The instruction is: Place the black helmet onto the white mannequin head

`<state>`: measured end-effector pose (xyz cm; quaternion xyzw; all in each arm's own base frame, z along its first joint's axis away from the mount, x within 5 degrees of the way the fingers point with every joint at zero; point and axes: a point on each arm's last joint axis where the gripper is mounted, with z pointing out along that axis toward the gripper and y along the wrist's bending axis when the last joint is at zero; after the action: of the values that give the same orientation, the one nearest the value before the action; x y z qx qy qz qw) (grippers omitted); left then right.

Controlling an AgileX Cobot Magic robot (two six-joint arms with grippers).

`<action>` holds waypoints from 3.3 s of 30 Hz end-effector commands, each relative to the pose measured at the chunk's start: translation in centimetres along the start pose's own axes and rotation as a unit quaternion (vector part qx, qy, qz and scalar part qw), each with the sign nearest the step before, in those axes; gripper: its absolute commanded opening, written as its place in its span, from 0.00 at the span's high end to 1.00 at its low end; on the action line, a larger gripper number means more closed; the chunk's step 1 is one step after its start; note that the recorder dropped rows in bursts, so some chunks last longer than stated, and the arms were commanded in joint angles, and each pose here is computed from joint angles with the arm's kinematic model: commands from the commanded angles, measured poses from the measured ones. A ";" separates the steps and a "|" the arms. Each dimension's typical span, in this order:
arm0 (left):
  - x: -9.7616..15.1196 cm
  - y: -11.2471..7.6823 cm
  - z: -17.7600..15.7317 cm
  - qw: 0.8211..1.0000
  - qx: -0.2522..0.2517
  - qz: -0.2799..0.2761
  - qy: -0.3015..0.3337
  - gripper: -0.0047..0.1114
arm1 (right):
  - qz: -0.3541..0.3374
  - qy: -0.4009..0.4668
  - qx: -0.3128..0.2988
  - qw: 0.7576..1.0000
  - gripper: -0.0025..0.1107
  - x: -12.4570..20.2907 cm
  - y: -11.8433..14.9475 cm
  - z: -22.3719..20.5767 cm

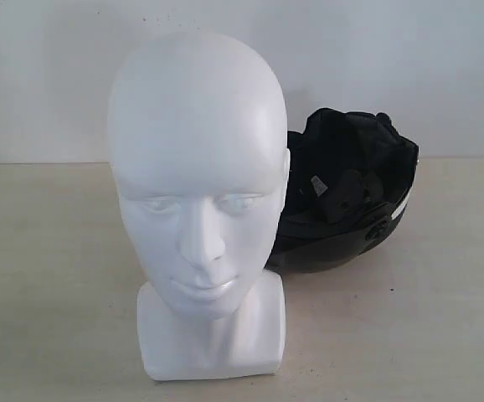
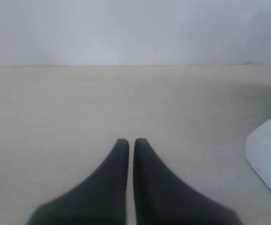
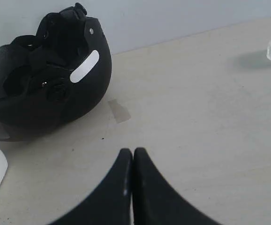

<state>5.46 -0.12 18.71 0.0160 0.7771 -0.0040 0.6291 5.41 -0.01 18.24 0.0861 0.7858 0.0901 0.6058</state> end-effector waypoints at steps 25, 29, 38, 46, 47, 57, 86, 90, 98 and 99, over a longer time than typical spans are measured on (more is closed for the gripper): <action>0.1 0.0 0.0 1.000 -0.001 -0.002 0.000 0.92 | -0.196 0.038 0.012 0.980 0.98 -22.2 6.5 2.0; 0.1 0.0 0.0 1.000 -0.001 -0.002 0.000 0.92 | -0.207 0.058 0.014 0.977 0.98 -24.9 7.6 5.1; 0.1 0.0 0.0 1.000 -0.001 -0.002 0.000 0.92 | -0.295 0.145 -0.012 0.944 0.98 -24.8 8.9 12.8; 0.1 0.0 0.0 1.000 -0.001 -0.002 0.000 0.92 | -0.404 0.260 -0.096 0.872 0.98 -21.1 9.2 16.2; 0.1 0.0 0.0 1.000 -0.001 -0.002 0.000 0.92 | -0.419 0.268 -0.113 0.860 0.98 -20.7 9.4 16.5; 0.1 0.0 0.0 1.000 -0.001 -0.002 0.000 0.92 | -0.157 0.292 -0.100 0.938 0.76 -18.1 10.5 21.3; 0.1 0.0 0.0 1.000 -0.001 -0.002 0.000 0.92 | 0.108 0.321 0.016 0.941 0.42 -10.5 8.9 30.4; 0.1 0.0 0.0 1.000 -0.001 -0.002 0.000 0.92 | 0.110 0.319 0.021 0.941 0.42 -9.6 8.6 31.3; 0.1 0.0 0.0 1.000 -0.001 -0.002 0.000 0.92 | 0.113 0.318 0.031 0.941 0.48 -7.5 8.1 32.9; 0.1 0.0 0.0 1.000 -0.001 -0.002 0.000 0.92 | 0.113 0.318 0.032 0.941 0.50 -7.5 8.0 33.0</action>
<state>5.46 -0.12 18.71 0.0160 0.7771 -0.0040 0.6291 39.09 7.18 19.28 0.1565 0.9274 0.1545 0.3025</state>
